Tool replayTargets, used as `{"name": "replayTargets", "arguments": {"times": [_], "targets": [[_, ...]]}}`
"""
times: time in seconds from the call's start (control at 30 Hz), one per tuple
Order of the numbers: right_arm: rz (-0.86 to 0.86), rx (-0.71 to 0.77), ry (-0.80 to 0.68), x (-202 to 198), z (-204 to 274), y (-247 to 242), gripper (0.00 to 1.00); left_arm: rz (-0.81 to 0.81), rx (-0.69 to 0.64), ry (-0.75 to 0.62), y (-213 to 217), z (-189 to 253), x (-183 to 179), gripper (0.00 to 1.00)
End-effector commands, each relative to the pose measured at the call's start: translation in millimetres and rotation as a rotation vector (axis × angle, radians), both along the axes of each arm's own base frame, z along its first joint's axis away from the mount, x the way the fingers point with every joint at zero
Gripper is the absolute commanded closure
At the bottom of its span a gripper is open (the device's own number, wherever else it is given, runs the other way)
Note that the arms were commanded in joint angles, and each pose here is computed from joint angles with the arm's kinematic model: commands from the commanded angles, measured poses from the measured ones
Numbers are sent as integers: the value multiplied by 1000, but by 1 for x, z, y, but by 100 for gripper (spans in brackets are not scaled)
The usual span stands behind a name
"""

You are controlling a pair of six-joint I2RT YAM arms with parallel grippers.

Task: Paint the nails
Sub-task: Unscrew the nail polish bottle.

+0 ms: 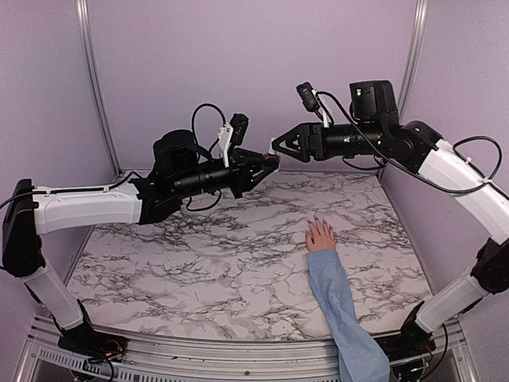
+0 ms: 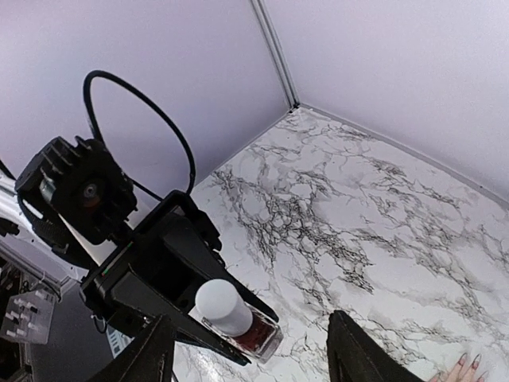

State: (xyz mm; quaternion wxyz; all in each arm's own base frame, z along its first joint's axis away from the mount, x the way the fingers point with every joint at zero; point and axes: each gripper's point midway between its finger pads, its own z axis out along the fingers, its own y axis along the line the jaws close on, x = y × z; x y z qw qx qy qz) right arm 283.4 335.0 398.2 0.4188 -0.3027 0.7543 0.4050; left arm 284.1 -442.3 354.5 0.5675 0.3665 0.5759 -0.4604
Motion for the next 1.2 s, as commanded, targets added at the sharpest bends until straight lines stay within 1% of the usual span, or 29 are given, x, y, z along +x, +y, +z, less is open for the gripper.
{"name": "replayTargets", "arguments": {"times": [0.0, 0.1, 0.3, 0.43, 0.7, 1.0, 1.17], "targets": [[-162, 65, 50, 19, 5, -8, 38, 137, 13, -76, 7, 8, 13, 100], [-171, 40, 70, 22, -2, -5, 41, 179, 27, -72, 7, 4, 20, 100], [-177, 16, 74, 25, -5, -4, 42, 214, 66, -70, 5, -5, 26, 100], [-169, 15, 78, 26, -8, -1, 43, 225, 106, -96, 3, -13, 26, 100], [-150, 8, 80, 27, -8, 5, 45, 224, 122, -97, 0, -14, 25, 100], [-139, -8, 112, 28, -21, 11, 54, 223, 150, -92, -4, -25, 23, 100], [-113, -5, 120, 27, -22, 17, 63, 231, 161, -94, -7, -28, 23, 100]]}}
